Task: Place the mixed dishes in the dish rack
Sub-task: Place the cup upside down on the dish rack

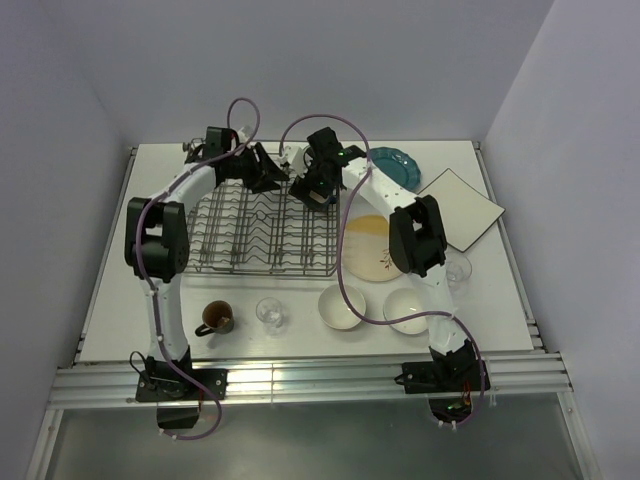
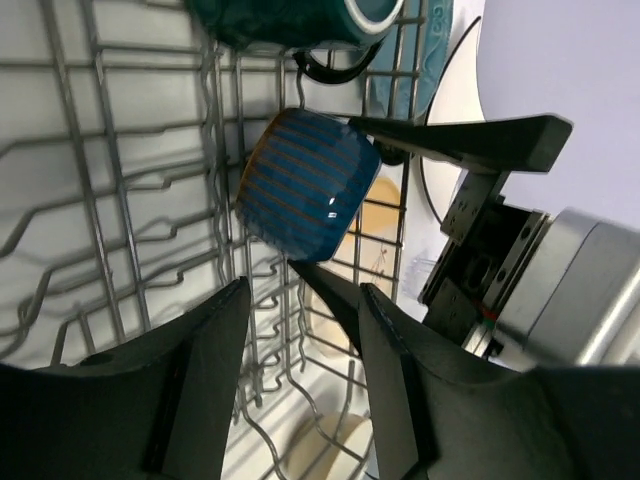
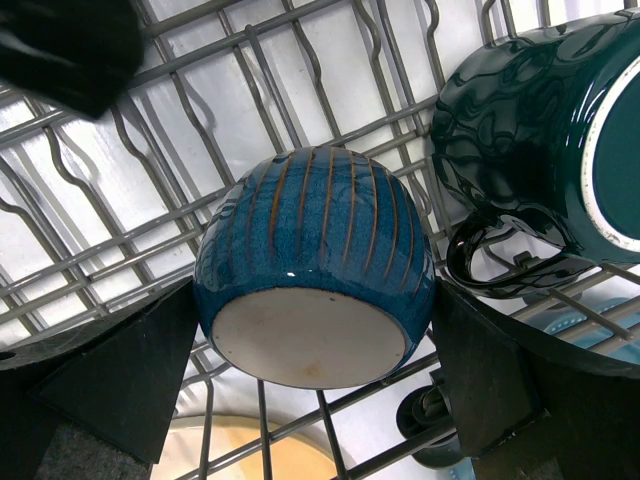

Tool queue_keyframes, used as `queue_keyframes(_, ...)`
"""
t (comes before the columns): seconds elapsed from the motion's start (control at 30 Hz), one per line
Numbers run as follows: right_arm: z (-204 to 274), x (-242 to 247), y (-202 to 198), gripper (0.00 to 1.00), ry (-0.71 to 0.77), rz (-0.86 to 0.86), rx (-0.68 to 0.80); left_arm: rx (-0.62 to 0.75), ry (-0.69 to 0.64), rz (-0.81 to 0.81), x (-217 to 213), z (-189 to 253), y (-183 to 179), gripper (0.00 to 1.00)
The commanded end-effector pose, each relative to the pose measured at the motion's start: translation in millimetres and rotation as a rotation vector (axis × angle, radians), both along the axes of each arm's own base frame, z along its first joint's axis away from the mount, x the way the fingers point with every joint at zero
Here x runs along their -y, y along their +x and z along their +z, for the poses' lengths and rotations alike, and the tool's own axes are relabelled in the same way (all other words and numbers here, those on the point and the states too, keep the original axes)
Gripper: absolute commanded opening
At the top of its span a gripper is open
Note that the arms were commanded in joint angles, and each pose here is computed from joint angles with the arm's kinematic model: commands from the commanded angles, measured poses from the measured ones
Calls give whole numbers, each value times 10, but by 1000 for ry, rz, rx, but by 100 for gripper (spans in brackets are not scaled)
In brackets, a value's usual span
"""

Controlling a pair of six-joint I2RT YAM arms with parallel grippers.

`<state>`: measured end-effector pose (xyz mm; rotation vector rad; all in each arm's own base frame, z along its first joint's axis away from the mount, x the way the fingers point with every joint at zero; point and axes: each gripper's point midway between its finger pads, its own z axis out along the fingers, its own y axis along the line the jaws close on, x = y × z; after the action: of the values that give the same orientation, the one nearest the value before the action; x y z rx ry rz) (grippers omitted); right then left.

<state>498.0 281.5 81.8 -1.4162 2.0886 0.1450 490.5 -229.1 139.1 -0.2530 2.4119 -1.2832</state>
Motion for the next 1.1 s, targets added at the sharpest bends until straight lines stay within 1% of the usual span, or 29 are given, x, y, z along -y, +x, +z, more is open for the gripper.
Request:
queue_keyframes(0.0,219,58,220,100,1,-9,90,125,24,-64,131,202,123,54)
queue_keyframes(0.2,202,63,222,100,-1,-12,89,126,9,-134,352,74,168,55)
queue_keyframes(0.53,201,57,227,100,3,-18,87,83,34,-184,483,-248,123,55)
queue_keyframes(0.8,185,53,201,100,8,-19,74,61,34,-204,645,-418,103,55)
queue_keyframes(1.07,238,16,196,100,28,-13,73,56,-7,-228,769,-432,80,55)
